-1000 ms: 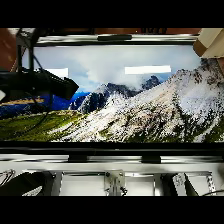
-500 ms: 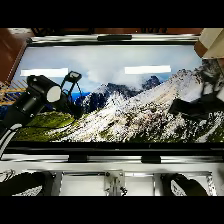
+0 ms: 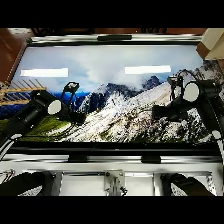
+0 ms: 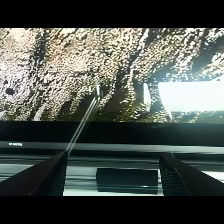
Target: Fold the shirts.
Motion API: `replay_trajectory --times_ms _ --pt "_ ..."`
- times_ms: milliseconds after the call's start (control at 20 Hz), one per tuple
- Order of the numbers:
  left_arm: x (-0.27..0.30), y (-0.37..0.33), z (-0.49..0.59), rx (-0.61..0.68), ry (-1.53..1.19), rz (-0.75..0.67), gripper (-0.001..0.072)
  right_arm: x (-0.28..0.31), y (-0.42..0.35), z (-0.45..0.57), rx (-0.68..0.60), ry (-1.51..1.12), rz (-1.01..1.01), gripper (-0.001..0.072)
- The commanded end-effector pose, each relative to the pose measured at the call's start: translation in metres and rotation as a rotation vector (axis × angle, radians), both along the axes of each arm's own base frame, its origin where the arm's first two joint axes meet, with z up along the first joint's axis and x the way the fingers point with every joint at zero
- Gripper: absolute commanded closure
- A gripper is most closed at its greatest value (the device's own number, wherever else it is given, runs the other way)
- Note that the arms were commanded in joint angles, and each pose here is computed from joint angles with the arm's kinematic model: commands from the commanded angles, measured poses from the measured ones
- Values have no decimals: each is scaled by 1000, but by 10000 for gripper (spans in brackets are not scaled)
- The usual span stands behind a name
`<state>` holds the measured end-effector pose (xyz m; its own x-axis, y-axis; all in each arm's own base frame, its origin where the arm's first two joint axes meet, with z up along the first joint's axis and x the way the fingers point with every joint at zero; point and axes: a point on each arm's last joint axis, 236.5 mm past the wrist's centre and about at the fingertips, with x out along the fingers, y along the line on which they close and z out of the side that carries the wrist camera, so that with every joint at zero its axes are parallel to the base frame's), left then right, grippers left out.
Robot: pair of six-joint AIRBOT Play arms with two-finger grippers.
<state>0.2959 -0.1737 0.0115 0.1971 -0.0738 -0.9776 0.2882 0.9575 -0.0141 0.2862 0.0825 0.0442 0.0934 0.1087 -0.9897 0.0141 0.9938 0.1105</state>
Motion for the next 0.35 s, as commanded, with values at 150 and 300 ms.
replay_trajectory --times_ms 150,300 --pt "-7 3 -2 9 25 5 0 -1 2 -2 -2 5 8 22" --pt "-6 3 -2 8 22 5 0 -1 2 -2 -2 5 8 22"
